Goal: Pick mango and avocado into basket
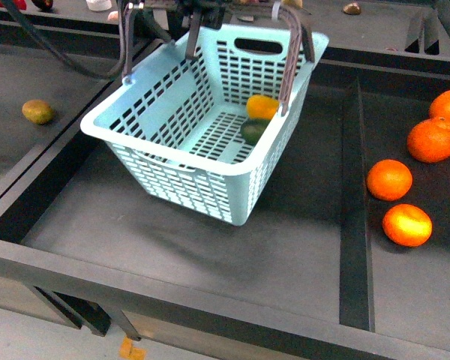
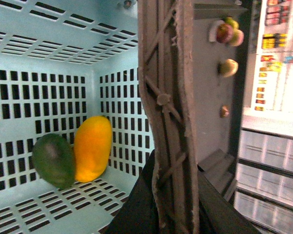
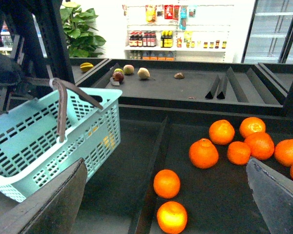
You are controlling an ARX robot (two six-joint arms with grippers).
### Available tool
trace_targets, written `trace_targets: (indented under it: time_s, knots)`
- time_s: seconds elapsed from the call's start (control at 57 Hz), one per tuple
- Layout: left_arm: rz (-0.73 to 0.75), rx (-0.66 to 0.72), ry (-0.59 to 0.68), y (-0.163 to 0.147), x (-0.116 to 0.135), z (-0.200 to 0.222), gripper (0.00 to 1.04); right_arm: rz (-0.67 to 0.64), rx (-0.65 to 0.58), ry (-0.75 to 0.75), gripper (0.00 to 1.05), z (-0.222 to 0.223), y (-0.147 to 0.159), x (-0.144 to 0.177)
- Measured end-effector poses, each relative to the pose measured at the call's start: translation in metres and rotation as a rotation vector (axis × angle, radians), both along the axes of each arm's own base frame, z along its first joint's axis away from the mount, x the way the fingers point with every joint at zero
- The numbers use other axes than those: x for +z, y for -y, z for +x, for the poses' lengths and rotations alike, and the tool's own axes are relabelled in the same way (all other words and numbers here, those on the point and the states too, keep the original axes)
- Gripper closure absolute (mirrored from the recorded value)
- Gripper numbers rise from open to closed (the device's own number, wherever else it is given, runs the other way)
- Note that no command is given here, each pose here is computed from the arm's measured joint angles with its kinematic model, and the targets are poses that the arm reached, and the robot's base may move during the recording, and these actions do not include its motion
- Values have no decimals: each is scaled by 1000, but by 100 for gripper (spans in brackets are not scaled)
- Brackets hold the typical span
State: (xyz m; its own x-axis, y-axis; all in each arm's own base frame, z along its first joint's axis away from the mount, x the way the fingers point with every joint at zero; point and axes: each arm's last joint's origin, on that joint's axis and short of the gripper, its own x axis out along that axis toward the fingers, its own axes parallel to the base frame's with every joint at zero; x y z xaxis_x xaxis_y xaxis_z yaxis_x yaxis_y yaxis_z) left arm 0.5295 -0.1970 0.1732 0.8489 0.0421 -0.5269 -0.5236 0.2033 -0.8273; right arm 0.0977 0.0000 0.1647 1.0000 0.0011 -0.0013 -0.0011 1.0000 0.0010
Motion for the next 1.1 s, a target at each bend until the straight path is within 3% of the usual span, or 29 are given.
trace_targets:
  time_s: [0.053,0.245,0.403,0.491,0.578,0.649,0.701,0.806,0.999,1.104]
  knots:
    - [19,14,-29,-2,-12,3,96,0,0,0,8,0,0,0]
    - [6,32,-12,-7,-17,3,95,0,0,0,8,0,0,0]
    - [-4,38,-60,-12,-25,-11,53,0,0,0,8,0,0,0]
    - [15,48,-68,-16,-19,-21,36,0,0,0,8,0,0,0]
    - [26,58,-57,-21,-1,-35,20,0,0,0,8,0,0,0]
    - [33,65,-12,-27,28,-52,6,0,0,0,8,0,0,0]
    - [44,67,27,-33,53,-70,8,0,0,0,8,0,0,0]
    - [65,52,52,-41,72,-96,7,0,0,0,8,0,0,0]
    - [221,19,29,-70,64,-154,7,0,0,0,8,0,0,0]
    - [315,31,50,-103,76,-198,7,0,0,0,8,0,0,0]
